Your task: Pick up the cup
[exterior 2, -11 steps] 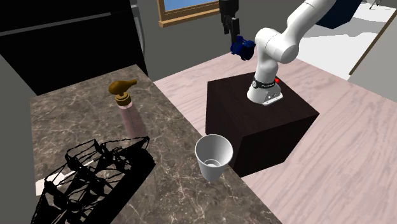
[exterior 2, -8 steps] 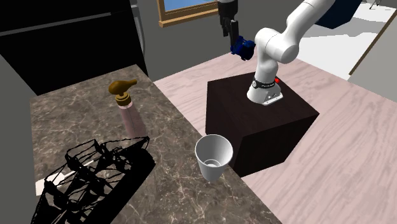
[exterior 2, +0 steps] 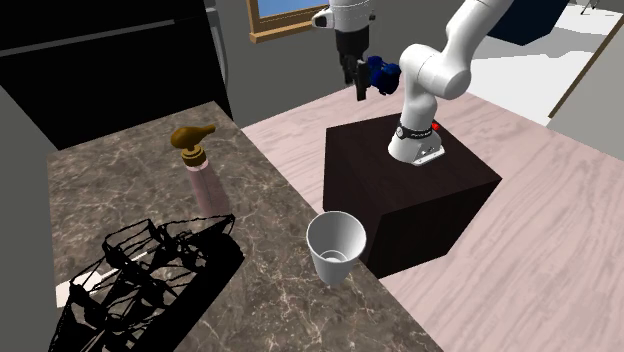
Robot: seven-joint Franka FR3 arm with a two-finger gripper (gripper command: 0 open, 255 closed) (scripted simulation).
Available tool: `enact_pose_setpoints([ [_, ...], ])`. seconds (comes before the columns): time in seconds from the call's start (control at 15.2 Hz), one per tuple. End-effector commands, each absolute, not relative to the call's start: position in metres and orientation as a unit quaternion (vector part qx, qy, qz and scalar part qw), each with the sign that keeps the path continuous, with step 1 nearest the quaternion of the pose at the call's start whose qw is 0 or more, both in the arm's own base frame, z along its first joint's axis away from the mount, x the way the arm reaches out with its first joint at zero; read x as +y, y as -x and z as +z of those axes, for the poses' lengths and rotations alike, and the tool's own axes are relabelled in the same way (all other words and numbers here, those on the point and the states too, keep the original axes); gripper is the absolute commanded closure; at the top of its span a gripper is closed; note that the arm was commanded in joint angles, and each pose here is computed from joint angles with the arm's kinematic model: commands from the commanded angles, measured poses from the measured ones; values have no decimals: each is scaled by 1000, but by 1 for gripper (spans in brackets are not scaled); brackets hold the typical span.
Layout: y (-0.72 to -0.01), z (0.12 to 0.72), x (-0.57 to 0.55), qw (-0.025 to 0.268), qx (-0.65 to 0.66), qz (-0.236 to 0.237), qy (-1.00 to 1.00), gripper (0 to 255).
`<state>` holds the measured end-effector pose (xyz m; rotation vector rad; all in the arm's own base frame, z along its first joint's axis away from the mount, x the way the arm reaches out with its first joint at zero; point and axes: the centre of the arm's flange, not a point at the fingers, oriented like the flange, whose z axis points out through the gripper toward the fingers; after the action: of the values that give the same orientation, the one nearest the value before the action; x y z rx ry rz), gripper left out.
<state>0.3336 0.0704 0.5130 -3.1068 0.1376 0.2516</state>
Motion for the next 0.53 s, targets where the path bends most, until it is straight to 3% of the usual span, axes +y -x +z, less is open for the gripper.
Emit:
enact_pose_setpoints([
  [0.0,-346,503,90,16,43,77,996,0],
  [0.46,-391,476,160,32,39,64,997,0],
])
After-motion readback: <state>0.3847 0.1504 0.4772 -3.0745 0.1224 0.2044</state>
